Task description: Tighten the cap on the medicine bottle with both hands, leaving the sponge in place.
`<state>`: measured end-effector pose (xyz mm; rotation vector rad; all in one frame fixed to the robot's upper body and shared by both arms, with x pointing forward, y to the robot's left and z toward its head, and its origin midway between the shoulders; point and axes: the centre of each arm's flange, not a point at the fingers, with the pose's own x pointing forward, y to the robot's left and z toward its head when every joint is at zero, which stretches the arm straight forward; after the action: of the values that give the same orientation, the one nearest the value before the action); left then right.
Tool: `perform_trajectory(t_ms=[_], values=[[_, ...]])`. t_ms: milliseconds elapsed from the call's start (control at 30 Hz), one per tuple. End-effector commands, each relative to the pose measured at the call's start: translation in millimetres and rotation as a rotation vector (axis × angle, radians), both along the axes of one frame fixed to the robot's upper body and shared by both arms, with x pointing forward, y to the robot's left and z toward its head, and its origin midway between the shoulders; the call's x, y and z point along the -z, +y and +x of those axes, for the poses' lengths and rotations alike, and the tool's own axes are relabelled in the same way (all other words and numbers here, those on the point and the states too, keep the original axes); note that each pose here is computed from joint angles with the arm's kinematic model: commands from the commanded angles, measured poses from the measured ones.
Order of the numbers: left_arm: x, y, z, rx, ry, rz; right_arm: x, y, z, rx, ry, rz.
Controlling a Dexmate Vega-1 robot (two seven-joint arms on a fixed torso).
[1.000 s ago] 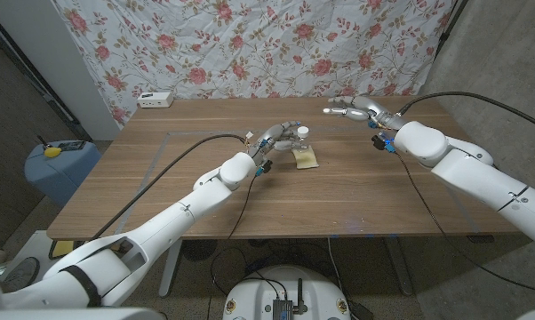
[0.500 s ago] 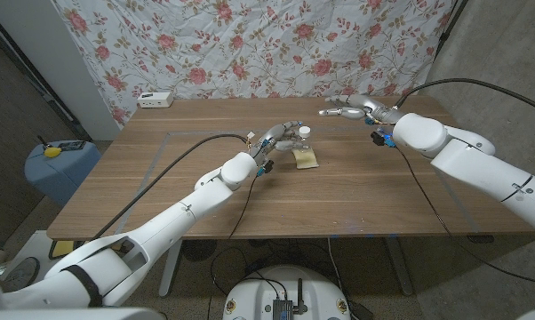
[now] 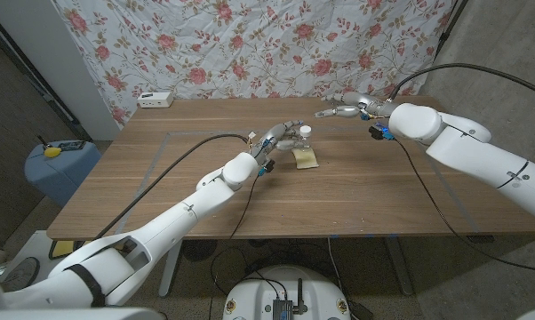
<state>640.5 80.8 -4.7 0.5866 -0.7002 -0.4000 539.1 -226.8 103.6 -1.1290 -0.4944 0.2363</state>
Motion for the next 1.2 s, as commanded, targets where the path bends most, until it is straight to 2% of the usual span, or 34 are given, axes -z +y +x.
perform_trajectory(t_ms=[33, 767, 1200], values=[[-5.2, -5.3, 3.5, 0.000, -0.010, -0.002, -10.2, 8.5, 0.0, 0.032, 0.011, -0.076], [-7.6, -16.1, 10.4, 0.000, -0.013, 0.033, -16.0, 30.0, -1.8, 0.109, 0.014, -0.201], [-7.0, -20.9, 12.2, 0.009, -0.008, 0.039, -18.8, 44.7, -1.5, 0.198, 0.027, -0.297]])
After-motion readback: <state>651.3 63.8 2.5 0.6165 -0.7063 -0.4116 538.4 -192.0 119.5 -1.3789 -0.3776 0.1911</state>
